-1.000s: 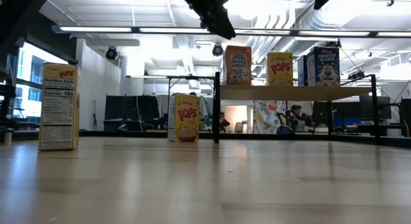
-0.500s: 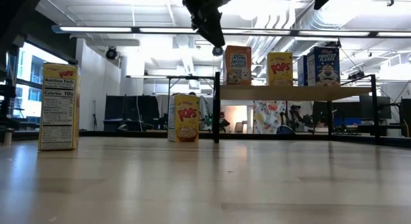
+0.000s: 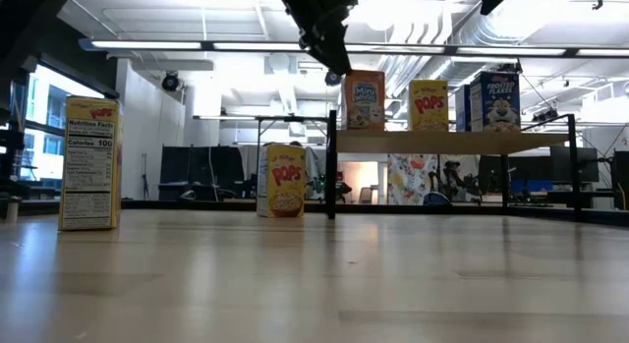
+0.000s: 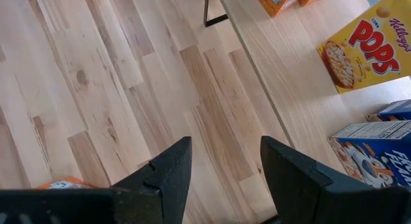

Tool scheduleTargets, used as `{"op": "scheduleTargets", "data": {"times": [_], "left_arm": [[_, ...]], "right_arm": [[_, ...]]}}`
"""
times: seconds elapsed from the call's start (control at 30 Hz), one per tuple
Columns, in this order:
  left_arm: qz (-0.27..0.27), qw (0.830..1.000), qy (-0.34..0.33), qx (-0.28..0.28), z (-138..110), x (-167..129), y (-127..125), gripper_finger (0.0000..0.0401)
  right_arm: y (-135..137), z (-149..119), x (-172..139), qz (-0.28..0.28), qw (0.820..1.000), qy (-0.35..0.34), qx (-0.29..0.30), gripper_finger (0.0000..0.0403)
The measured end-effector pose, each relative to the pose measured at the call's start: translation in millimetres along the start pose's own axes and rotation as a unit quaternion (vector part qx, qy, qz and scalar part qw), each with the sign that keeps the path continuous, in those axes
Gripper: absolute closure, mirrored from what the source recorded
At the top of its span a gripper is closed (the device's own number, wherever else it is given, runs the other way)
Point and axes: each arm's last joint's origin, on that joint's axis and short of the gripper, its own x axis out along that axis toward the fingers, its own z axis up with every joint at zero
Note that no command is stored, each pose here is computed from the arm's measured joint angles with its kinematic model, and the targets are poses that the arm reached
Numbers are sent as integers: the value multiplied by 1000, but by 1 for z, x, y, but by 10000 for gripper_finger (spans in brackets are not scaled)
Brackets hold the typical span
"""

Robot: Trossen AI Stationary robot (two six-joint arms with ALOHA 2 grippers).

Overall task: Stack cereal on shelf
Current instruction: Put the top orange cereal box on the shelf aligned with the other orange cereal box

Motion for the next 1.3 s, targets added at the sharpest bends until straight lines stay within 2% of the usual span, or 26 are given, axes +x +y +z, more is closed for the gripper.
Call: {"op": "scheduleTargets", "data": {"times": [0.47, 0.6, 0.77, 1.0, 1.3], "left_arm": [[-1, 1000, 1, -10, 0, 12, -1, 199], [5, 1000, 10, -24, 0, 10, -9, 199], [-8, 1000, 12, -8, 3, 6, -27, 199], [-9, 999, -40, 23, 16, 5, -42, 199], [-15, 999, -38, 12, 14, 29, -36, 199]], "right_arm": [[0, 0, 0, 0, 1000, 0, 0, 226], [0, 0, 0, 0, 1000, 0, 0, 226], [0, 0, 0, 0, 1000, 0, 0, 226], [0, 0, 0, 0, 1000, 0, 0, 226], [0, 0, 0, 0, 1000, 0, 0, 226]]}}
